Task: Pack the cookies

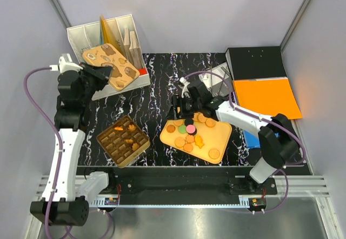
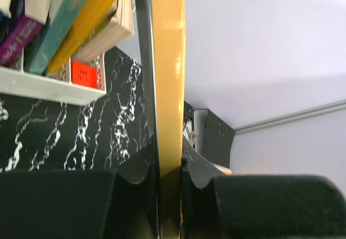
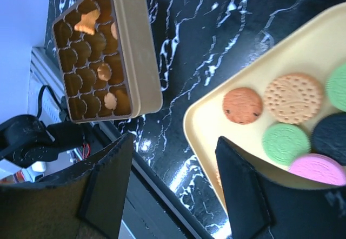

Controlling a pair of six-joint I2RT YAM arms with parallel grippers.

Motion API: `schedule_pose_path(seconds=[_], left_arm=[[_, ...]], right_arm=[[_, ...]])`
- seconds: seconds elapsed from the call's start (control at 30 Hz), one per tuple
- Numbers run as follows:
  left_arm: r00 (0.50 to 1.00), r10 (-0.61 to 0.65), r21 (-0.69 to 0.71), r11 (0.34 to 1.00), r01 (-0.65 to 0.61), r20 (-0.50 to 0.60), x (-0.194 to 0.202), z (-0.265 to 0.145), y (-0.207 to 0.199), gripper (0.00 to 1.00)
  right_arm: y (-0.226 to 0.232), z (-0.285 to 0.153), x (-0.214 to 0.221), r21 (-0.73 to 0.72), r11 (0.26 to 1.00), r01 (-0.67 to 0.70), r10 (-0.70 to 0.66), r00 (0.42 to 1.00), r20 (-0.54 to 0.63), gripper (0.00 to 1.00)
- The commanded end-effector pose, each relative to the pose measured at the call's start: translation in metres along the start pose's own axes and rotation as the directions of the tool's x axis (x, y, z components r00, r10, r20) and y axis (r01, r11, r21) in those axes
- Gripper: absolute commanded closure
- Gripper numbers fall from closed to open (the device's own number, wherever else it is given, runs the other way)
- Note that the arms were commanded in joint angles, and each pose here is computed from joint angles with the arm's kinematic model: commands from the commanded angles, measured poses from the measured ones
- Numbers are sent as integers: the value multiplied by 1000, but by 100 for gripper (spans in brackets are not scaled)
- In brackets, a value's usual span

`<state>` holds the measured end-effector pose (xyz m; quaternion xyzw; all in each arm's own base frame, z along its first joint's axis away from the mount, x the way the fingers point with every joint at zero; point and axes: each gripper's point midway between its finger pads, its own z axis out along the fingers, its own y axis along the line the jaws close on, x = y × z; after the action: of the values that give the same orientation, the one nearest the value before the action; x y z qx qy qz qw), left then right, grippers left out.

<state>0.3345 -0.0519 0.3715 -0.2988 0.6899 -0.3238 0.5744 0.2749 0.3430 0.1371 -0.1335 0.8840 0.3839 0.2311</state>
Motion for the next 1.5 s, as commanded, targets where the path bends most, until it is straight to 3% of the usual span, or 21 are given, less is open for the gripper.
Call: schedule_pose_path(seconds=[0.0, 0.27, 0.67, 1.03, 1.27, 1.47], left_arm=[[991, 85, 96, 991, -95, 105, -35, 9, -36, 84], [988, 120, 217, 966, -138, 92, -42, 6, -71, 85], [996, 73, 276, 957, -85, 56, -29, 2, -74, 85], [998, 56, 291, 955, -64, 38, -24, 5, -75, 85], [997, 73, 281, 956, -80, 37, -22, 3, -73, 85], [997, 67, 278, 958, -72, 29, -19, 4, -71, 84]], right_arm=[[36, 12, 4, -99, 993, 70, -75, 996, -42, 30], [69, 58, 14, -143, 977, 159, -177, 977, -118, 33], [60, 119, 26, -66, 956, 285, -292, 940, -174, 36], [58, 134, 38, -46, 944, 328, -330, 923, -195, 36], [68, 135, 28, -30, 934, 356, -356, 922, -150, 36], [59, 146, 45, -34, 937, 348, -347, 917, -198, 36]])
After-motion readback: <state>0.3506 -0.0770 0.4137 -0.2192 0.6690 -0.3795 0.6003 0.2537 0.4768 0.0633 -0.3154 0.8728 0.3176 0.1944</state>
